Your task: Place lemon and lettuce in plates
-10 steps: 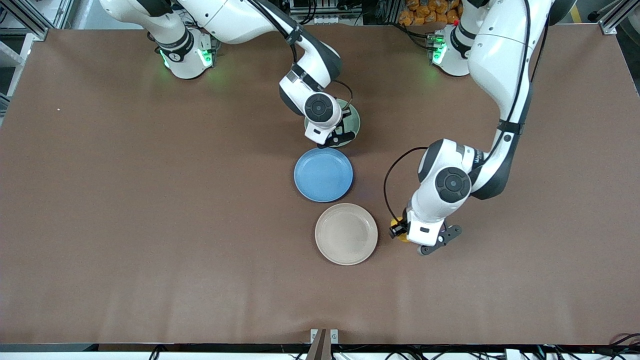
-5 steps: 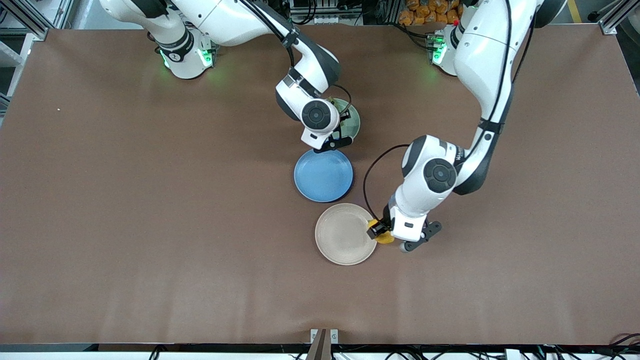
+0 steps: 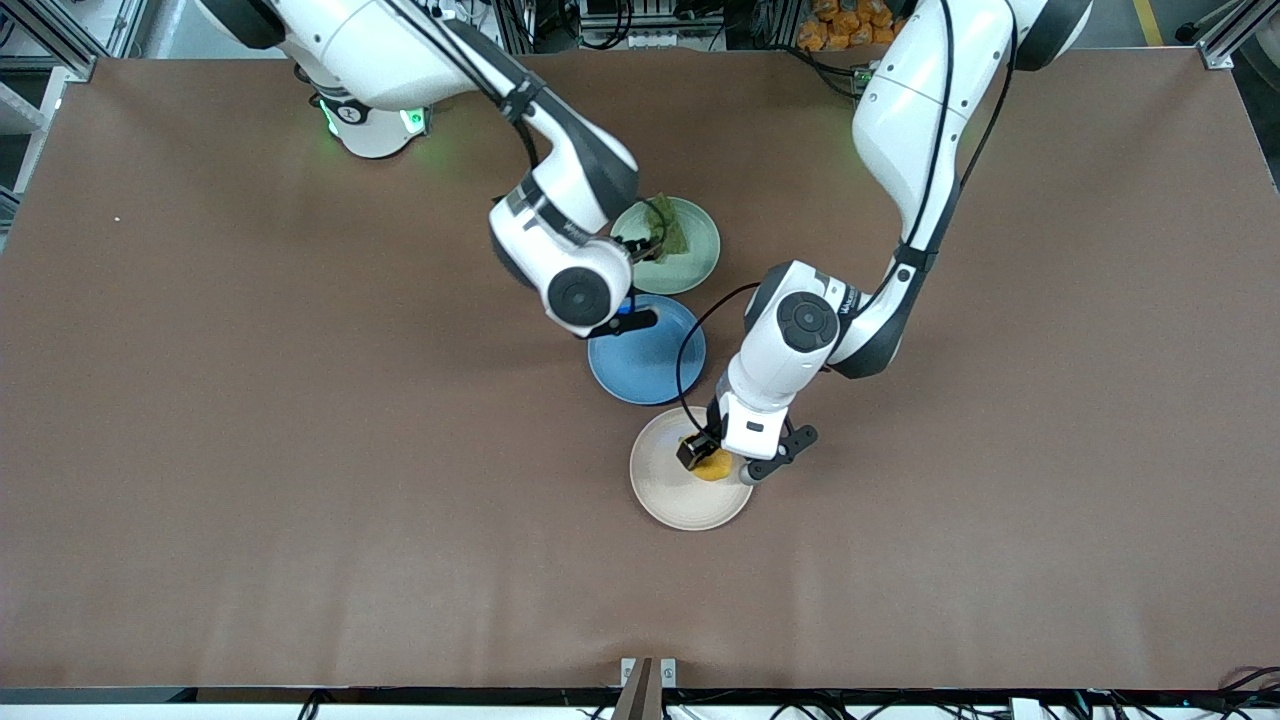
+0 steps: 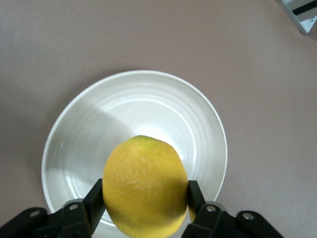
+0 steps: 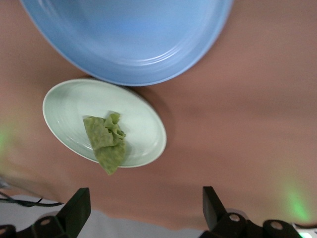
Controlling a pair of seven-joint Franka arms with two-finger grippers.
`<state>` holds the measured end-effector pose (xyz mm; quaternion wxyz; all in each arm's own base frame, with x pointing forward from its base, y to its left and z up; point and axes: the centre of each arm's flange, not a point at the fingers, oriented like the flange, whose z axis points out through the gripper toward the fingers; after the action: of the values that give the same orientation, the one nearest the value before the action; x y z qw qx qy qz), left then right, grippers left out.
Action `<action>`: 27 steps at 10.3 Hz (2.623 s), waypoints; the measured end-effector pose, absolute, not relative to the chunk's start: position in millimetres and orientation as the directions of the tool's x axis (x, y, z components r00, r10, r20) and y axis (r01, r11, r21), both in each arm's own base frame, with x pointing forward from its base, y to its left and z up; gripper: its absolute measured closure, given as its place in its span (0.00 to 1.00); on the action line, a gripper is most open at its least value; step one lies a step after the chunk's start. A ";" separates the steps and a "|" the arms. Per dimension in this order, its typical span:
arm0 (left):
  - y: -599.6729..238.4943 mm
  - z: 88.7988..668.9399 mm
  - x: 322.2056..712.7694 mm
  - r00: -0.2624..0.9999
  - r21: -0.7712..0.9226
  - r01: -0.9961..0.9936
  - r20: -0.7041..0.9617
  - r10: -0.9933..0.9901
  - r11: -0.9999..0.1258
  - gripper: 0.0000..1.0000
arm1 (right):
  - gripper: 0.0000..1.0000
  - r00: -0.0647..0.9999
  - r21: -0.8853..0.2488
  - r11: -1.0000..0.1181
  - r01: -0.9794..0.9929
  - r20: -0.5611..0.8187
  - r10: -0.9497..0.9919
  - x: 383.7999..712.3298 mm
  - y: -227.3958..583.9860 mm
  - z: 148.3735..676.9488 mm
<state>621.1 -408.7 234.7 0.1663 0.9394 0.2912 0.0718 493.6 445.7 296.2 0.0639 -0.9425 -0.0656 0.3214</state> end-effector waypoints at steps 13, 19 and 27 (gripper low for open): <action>-217.0 287.1 692.4 0.887 0.074 0.447 0.095 0.453 -0.891 0.00 | 0.00 0.925 0.054 -0.989 0.138 -0.365 0.109 628.3 135.6 447.5; -96.5 309.1 712.0 0.924 0.025 0.375 0.072 0.376 -0.927 0.00 | 0.00 0.964 0.074 -0.994 0.077 -0.261 0.055 592.7 64.1 568.0; -85.1 322.3 683.4 0.922 -0.001 0.387 0.025 0.386 -0.922 0.00 | 0.00 0.980 -0.021 -0.992 -0.124 -0.157 -0.119 562.7 -37.0 630.5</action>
<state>683.4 -85.1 322.3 -0.0027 0.9803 0.1971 0.0121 562.7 -37.0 630.5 0.0154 -0.9950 0.0609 0.0777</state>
